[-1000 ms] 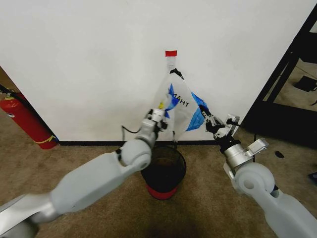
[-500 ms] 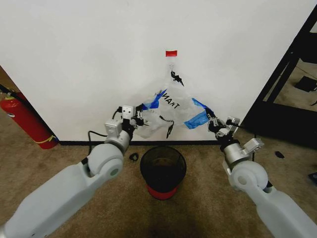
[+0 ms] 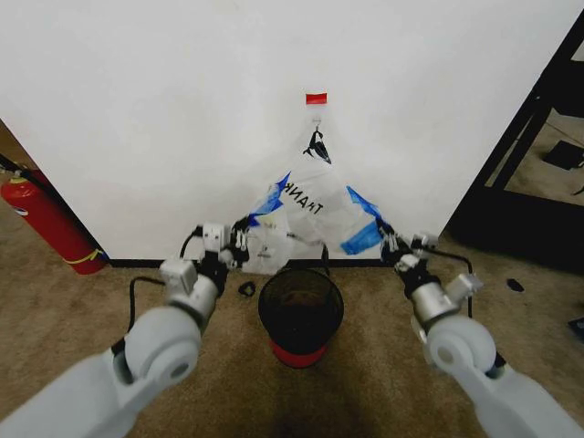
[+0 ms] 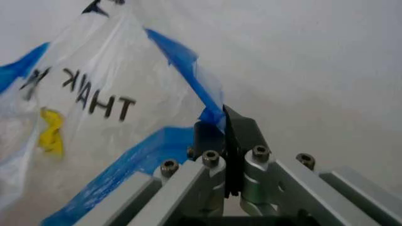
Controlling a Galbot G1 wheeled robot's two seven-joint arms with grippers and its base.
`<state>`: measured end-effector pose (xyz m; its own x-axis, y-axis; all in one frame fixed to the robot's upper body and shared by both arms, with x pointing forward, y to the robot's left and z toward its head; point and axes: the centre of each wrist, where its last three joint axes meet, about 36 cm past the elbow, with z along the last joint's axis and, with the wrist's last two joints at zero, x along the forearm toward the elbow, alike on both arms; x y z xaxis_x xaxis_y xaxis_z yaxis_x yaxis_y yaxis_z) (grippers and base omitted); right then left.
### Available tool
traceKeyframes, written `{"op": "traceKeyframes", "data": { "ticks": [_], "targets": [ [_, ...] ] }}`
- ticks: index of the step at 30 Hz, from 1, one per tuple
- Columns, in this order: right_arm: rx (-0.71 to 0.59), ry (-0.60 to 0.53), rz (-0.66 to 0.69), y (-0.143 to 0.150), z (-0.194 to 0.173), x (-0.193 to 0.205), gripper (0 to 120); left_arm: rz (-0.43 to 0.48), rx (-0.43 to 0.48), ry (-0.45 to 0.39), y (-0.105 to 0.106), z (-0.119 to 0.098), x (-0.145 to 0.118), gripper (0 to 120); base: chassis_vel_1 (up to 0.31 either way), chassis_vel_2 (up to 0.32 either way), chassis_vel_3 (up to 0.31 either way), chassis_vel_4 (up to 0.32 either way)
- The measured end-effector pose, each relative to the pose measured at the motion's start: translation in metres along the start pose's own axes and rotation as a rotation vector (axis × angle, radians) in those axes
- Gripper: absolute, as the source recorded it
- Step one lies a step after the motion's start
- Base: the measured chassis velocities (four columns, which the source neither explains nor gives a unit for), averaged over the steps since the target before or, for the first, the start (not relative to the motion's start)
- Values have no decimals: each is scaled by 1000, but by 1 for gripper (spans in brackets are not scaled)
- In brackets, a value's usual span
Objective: Pick up the garbage bag from the wall and place it over the trash bin.
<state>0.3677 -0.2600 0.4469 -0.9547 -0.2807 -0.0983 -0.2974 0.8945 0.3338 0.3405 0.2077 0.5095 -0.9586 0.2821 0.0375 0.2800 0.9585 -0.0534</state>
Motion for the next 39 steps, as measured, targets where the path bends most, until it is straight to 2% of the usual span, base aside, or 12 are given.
{"op": "traceKeyframes", "data": {
  "ticks": [2,5,12,18,20,24,26,28,34,36,39],
  "targets": [
    [3,1,-2,0,0,2,0,-2,-2,2,0,2,2,0,0,0,0,0],
    [24,22,-17,1,4,23,0,-9,-14,16,-5,17,21,0,0,0,0,0],
    [22,31,-30,5,5,47,0,-1,-26,0,-14,16,42,0,0,0,0,0],
    [16,-2,-44,12,-6,51,0,-6,-14,-45,-18,2,45,0,0,0,0,0],
    [6,-42,-39,15,-25,47,0,-3,4,-74,-20,-13,45,0,0,0,0,0],
    [3,-70,-51,18,-43,46,0,10,15,-95,-21,-23,45,0,0,0,0,0],
    [-1,-82,-60,21,-53,46,0,19,20,-110,-22,-26,42,0,0,0,0,0],
    [1,-90,-72,21,-61,44,0,36,37,-128,-21,-26,28,0,0,0,0,0],
    [-1,-94,-59,17,-59,31,0,30,65,-146,-17,-21,-4,0,0,0,0,0],
    [-11,-77,-42,13,-49,25,0,15,85,-128,-17,-11,-18,0,0,0,0,0],
    [-13,-52,-30,11,-36,23,0,-14,100,-98,-14,8,-24,0,0,0,0,0]
  ]
}}
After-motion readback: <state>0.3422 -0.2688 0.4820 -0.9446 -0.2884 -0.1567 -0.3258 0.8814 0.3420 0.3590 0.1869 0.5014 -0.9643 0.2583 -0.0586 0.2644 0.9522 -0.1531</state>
